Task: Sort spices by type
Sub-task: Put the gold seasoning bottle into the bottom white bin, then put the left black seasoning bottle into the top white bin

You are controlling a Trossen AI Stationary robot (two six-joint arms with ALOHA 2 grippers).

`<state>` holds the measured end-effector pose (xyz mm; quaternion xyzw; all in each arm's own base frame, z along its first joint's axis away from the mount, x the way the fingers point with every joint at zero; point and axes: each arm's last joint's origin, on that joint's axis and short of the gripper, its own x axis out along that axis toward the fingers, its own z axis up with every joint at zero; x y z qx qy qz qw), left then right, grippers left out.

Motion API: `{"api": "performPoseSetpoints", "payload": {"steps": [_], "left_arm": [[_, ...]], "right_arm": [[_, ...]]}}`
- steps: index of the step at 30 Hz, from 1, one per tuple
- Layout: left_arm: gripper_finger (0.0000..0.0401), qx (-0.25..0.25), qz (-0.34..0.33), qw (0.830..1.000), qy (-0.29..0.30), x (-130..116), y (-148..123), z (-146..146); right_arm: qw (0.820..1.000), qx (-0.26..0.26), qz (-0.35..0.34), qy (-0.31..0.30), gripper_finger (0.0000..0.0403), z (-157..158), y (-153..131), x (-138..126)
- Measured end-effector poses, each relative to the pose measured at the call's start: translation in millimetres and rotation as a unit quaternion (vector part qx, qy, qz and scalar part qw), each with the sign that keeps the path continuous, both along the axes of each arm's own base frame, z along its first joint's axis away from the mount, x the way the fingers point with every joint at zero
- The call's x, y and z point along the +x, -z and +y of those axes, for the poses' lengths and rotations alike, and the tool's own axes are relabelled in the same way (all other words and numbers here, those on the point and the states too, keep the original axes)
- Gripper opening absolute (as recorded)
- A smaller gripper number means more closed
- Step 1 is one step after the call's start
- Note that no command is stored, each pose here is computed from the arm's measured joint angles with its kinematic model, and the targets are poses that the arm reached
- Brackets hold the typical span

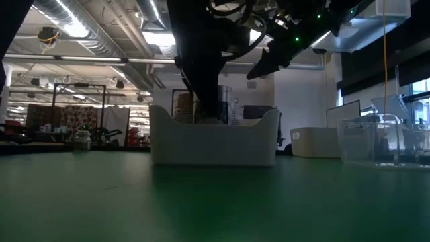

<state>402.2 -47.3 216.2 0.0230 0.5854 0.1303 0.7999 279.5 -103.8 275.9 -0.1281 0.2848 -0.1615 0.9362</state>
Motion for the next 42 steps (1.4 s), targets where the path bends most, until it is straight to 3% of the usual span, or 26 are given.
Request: {"api": "performPoseSetpoints", "payload": {"steps": [12, 27, 35, 42], "left_arm": [[0.0291, -0.001, -0.006, 1.000, 0.001, -8.9, -22.0, 0.9], [0.0292, 0.005, 0.003, 1.000, 0.024, -12.4, -28.5, 1.7], [0.0292, 0.002, -0.023, 0.999, 0.026, -22.1, -57.7, 0.1], [0.0292, -0.008, -0.025, 1.000, -0.004, -56.7, -94.8, 1.1]], "right_arm": [[1.000, 0.000, 0.000, 0.000, 0.0348, 0.0, 0.0, 0.0], [1.000, 0.000, 0.000, 0.000, 0.0348, 0.1, 0.0, 0.1], [1.000, 0.000, -0.001, 0.000, 0.0348, 0.0, -0.1, 0.0], [1.000, 0.000, 0.001, 0.000, 0.0348, 0.0, 0.2, -0.1]]}}
